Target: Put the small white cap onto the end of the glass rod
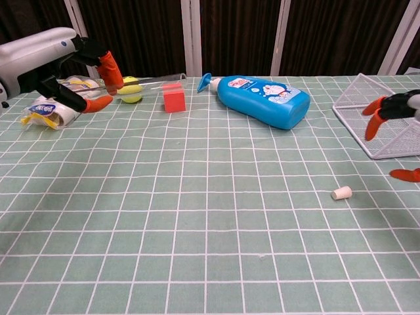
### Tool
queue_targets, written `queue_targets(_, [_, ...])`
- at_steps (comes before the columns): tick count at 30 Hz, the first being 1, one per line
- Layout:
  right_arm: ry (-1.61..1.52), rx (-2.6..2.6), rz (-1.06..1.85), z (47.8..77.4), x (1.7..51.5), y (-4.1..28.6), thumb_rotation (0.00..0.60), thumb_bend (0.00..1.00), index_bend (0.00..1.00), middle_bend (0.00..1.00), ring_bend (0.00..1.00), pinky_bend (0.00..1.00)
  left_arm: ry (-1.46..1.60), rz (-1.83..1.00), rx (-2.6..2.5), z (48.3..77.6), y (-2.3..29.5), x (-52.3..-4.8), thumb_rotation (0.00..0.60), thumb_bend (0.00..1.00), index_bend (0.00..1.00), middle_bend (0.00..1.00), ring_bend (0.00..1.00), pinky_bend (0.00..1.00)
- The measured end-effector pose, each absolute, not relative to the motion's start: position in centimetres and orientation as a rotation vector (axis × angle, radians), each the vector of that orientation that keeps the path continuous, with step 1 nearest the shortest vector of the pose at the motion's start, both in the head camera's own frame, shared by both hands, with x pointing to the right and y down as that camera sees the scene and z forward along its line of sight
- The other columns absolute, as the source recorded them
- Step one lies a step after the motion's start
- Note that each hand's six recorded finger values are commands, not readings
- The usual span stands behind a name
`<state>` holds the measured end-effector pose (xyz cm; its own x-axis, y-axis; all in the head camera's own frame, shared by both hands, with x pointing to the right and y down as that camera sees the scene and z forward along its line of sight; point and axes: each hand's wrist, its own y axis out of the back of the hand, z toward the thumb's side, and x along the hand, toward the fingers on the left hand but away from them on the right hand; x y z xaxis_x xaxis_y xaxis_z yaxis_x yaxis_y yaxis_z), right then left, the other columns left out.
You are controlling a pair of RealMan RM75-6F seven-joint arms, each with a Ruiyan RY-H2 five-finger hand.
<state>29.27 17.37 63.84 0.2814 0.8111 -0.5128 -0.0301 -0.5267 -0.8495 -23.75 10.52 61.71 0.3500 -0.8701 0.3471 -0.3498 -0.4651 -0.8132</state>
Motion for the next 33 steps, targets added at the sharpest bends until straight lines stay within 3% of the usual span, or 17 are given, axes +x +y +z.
queue_targets(7, [-0.613, -1.765, 1.353, 67.0, 27.4, 17.4, 0.600, 0.29, 0.42, 0.19, 0.12, 0.08, 1.054, -1.054, -1.979, 61.7, 10.2, -24.1, 0.600, 0.63, 0.51, 0.44, 0.04, 0.00])
queue_targets(33, [-0.577, -1.769, 1.409, 69.6, 27.0, 17.6, 0.600, 0.29, 0.48, 0.20, 0.12, 0.08, 1.063, -1.053, -1.975, 61.7, 10.0, -24.3, 0.600, 0.63, 0.51, 0.44, 0.04, 0.00])
